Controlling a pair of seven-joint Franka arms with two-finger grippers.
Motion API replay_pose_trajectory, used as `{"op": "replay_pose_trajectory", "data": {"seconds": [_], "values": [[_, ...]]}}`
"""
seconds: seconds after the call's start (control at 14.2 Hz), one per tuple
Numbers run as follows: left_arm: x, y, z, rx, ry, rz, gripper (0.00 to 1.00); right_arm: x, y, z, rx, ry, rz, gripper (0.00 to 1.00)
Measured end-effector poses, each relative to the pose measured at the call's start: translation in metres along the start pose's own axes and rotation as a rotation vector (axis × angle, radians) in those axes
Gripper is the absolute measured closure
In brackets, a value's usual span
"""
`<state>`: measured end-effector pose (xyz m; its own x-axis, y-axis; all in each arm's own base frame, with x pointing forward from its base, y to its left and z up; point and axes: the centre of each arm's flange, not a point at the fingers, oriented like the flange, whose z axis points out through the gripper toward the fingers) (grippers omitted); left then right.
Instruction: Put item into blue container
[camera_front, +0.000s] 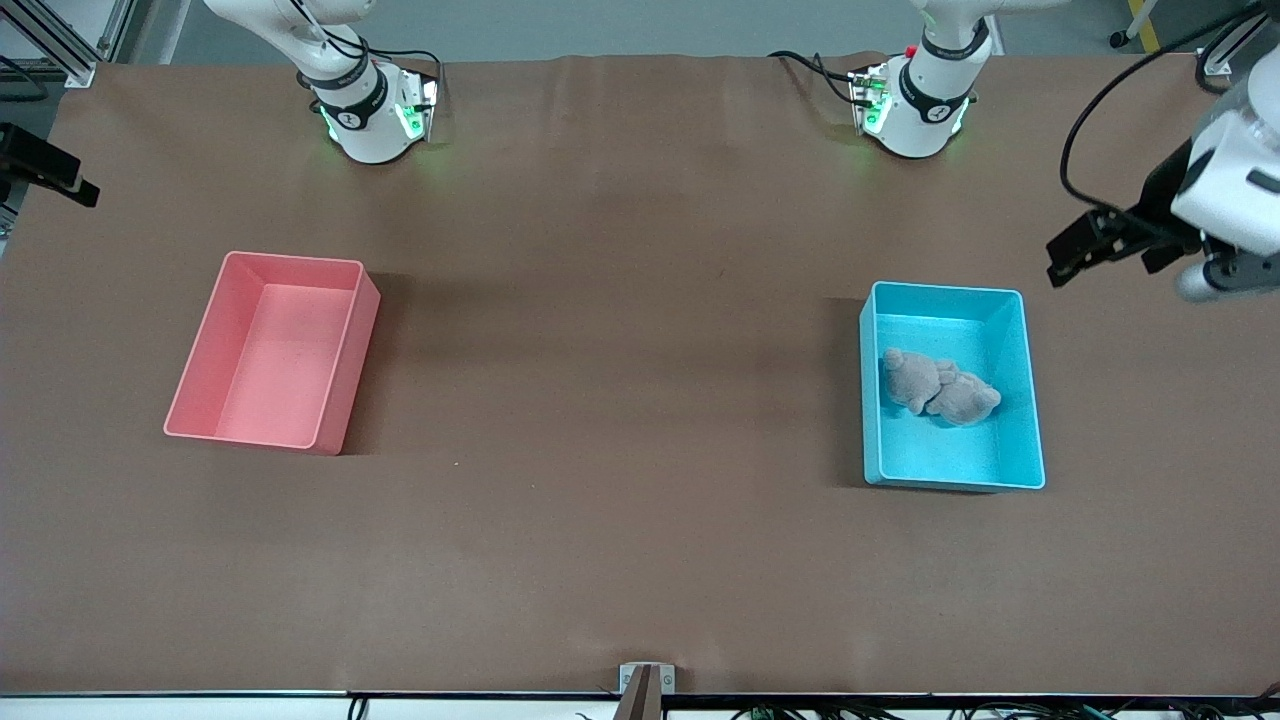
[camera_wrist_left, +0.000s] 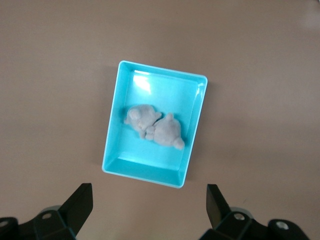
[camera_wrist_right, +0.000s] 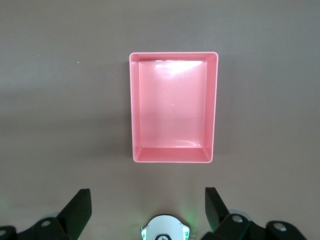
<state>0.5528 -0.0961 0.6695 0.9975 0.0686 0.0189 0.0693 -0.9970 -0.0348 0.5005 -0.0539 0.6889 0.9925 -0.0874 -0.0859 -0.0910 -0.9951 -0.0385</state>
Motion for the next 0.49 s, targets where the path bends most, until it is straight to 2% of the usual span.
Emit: {"op": "replay_pose_trajectory", "data": {"seconds": [0.35,0.49], "values": [[-0.053,0.006,-0.001,0.041,-0.039,0.07,0.0,-0.006,-0.004,-0.006,-0.001,0.013,-0.055,0.0],[-0.067,0.004,0.0,0.025,-0.049,0.066,0.0,-0.006,-0.004,-0.007,-0.003,0.015,-0.085,0.0]]}}
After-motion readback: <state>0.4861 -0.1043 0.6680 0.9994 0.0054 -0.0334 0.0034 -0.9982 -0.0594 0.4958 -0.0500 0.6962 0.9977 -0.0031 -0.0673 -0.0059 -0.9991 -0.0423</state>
